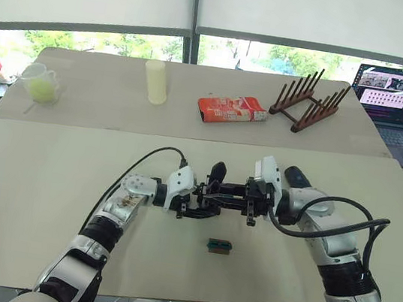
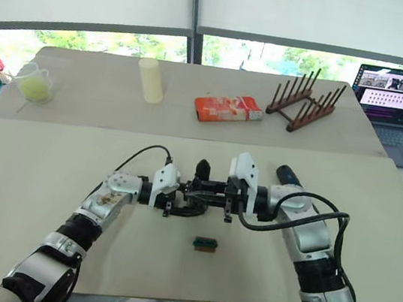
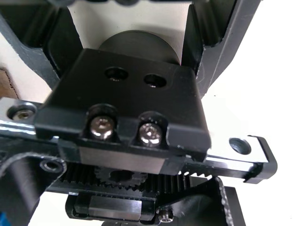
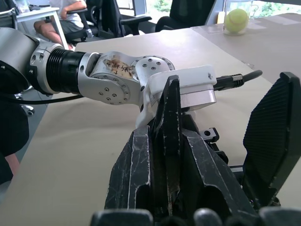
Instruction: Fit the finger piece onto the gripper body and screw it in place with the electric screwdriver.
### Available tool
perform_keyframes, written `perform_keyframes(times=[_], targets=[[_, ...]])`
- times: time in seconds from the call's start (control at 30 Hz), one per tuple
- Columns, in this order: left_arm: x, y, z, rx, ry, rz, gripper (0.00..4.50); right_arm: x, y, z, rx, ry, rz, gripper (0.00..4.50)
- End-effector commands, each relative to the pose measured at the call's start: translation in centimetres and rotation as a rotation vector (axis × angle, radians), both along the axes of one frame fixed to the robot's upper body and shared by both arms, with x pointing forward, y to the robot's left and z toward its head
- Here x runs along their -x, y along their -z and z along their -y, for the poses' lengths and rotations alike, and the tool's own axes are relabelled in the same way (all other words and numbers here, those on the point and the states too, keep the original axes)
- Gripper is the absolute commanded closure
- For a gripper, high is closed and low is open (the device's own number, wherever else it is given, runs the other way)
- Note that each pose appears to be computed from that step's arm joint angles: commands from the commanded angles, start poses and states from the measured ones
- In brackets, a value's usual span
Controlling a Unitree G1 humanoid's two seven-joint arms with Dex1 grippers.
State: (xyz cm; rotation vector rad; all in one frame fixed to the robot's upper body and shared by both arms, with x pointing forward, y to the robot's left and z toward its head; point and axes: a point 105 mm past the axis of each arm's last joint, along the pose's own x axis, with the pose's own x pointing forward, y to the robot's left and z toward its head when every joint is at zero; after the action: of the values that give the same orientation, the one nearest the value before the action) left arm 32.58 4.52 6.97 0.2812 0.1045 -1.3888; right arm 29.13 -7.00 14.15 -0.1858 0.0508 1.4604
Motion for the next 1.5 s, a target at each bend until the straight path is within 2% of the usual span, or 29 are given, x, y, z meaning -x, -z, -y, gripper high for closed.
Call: perform_keyframes(times=[0.03, 0.17, 0.33, 0.47, 0.57, 0.67, 1.07, 1.5], targets=[[-0.4, -0.9, 0.2, 0.011, 0.002, 0.029, 2.16, 0.1, 4.2, 1.7, 0.172, 0.006, -0.143, 4.15], [-0.3, -1.0, 0.2, 0.014, 0.000, 0.033, 2.16, 0.8, 4.4, 1.6, 0.203, -0.112, -0.177, 4.15], [-0.2, -1.1, 0.1, 0.015, -0.003, 0.037, 2.16, 1.0, 5.3, 1.4, 0.244, -0.167, -0.223, 4.15], [-0.2, -1.1, 0.0, 0.016, -0.011, 0.040, 2.16, 0.7, 5.5, 1.2, 0.228, -0.123, -0.233, 4.15], [-0.2, -1.1, -0.1, 0.016, -0.016, 0.040, 2.16, 0.2, 5.9, 1.4, 0.240, -0.016, -0.259, 4.15], [-0.1, -1.1, -0.1, 0.016, -0.017, 0.040, 2.16, 0.4, 5.6, 1.5, 0.226, 0.023, -0.310, 4.15], [0.1, -0.9, 0.4, 0.007, 0.007, 0.051, 2.16, 0.0, 6.9, 1.8, 0.332, -0.068, -0.246, 4.15], [-0.2, -1.3, 0.5, 0.005, 0.009, 0.061, 2.16, 0.6, 7.6, 1.7, 0.334, -0.051, -0.238, 4.15]])
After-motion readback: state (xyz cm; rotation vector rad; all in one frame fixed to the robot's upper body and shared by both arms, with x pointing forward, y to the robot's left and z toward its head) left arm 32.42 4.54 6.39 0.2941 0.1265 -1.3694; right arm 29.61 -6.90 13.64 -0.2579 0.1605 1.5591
